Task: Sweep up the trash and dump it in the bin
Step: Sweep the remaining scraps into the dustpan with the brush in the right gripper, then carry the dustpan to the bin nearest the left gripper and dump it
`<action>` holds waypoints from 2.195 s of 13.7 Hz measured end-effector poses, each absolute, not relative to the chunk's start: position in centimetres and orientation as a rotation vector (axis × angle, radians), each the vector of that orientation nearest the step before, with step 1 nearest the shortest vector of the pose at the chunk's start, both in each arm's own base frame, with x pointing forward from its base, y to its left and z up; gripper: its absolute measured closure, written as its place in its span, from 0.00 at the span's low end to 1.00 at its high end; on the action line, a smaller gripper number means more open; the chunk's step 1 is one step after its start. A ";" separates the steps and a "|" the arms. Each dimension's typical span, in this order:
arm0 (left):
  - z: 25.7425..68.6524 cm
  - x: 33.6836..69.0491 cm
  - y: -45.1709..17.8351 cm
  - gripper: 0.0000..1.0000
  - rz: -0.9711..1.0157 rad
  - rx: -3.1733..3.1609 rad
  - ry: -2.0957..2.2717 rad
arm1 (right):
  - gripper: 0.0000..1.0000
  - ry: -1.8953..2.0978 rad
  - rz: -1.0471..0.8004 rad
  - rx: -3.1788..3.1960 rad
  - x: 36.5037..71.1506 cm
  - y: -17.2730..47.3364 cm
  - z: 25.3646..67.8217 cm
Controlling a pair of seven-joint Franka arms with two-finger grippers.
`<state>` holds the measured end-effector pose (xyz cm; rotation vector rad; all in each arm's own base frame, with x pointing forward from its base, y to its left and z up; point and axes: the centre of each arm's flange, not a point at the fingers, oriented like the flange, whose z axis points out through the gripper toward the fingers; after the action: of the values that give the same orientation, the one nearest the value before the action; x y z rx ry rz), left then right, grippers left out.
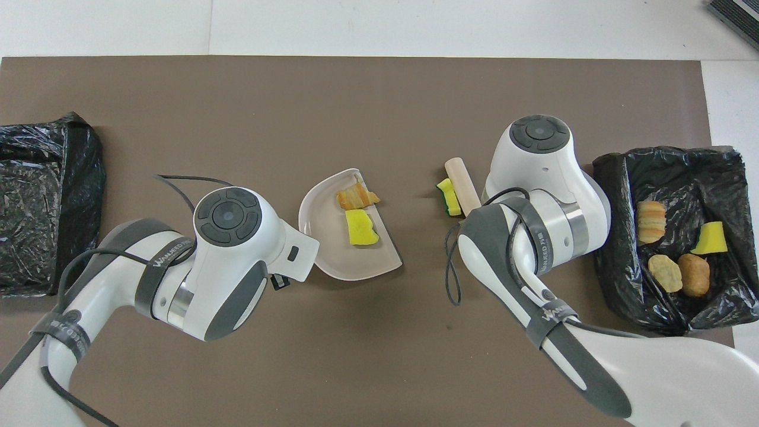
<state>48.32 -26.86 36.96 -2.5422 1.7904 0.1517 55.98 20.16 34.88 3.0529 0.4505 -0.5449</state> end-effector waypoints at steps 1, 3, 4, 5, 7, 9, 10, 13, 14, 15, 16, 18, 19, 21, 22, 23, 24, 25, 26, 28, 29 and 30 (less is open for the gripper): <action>36.9 48.1 -27.2 0.68 0.153 -2.536 1.799 | 0.74 0.439 -0.573 3.093 54.9 22.2 35.1; 36.7 47.7 -27.8 0.68 0.146 -2.523 1.816 | 0.74 0.377 -0.642 3.195 52.8 26.4 35.5; 36.6 47.5 -28.1 0.68 0.139 -2.518 1.824 | 0.74 0.345 -0.659 3.231 51.9 28.5 35.8; 36.4 47.4 -28.4 0.68 0.126 -2.512 1.832 | 0.74 0.303 -0.673 3.252 50.8 30.6 36.2; 35.9 46.8 -29.2 0.68 0.088 -2.493 1.858 | 0.74 0.222 -0.701 3.273 48.7 34.1 37.1; 35.5 46.7 -29.5 0.68 0.040 -2.453 1.911 | 0.74 0.166 -0.687 3.288 48.0 34.9 38.7; 35.4 46.8 -29.4 0.68 0.028 -2.434 1.936 | 0.74 0.156 -0.678 3.294 48.1 34.4 39.6; 35.3 47.3 -28.9 0.68 0.003 -2.411 1.967 | 0.74 0.114 -0.680 3.300 48.5 31.9 42.2; 35.2 47.7 -28.5 0.68 -0.006 -2.411 1.973 | 0.74 0.094 -0.682 3.302 48.6 30.7 43.4; 35.1 47.9 -28.2 0.68 -0.015 -2.420 1.980 | 0.74 0.073 -0.688 3.303 48.7 29.3 44.9; 35.1 48.2 -27.9 0.68 -0.025 -2.429 1.987 | 0.74 0.059 -0.695 3.302 48.6 28.1 46.4; 35.1 48.8 -27.1 0.68 -0.038 -2.437 1.985 | 0.74 0.013 -0.700 3.295 48.0 26.6 48.4; 35.3 49.4 -26.3 0.68 -0.045 -2.434 1.986 | 0.74 -0.019 -0.709 3.281 47.5 26.3 48.5; 36.4 50.8 -24.7 0.68 -0.058 -2.434 1.984 | 0.74 -0.050 -0.763 3.237 45.4 25.7 46.9; 37.5 51.6 -24.1 0.68 -0.058 -2.428 1.990 | 0.74 -0.058 -0.776 3.222 44.2 25.3 45.9; 38.8 52.5 -23.3 0.68 -0.047 -2.417 2.006 | 0.74 -0.062 -0.769 3.219 43.3 25.2 45.3; 40.2 53.3 -22.3 0.68 -0.030 -2.407 2.023 | 0.74 -0.056 -0.753 3.220 42.6 25.4 44.8; 41.4 54.2 -21.0 0.68 -0.016 -2.398 2.039 | 0.74 -0.035 -0.735 3.222 41.8 26.0 44.5; 42.4 54.9 -19.5 0.68 -0.010 -2.399 2.052 | 0.74 -0.021 -0.732 3.214 41.0 26.9 44.1; 44.3 56.5 -15.5 0.68 -0.015 -2.398 2.091 | 0.74 -0.060 -0.684 3.201 39.0 29.8 42.4; 44.9 57.2 -13.5 0.68 -0.022 -2.398 2.100 | 0.74 -0.089 -0.638 3.206 37.9 31.4 41.4; 45.4 57.7 -11.5 0.68 -0.028 -2.396 2.108 | 0.74 -0.115 -0.614 3.202 36.8 32.8 40.4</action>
<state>57.68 -11.52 45.39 -2.3961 2.1080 -0.0280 36.83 32.76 40.36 3.2015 -0.1146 -0.6141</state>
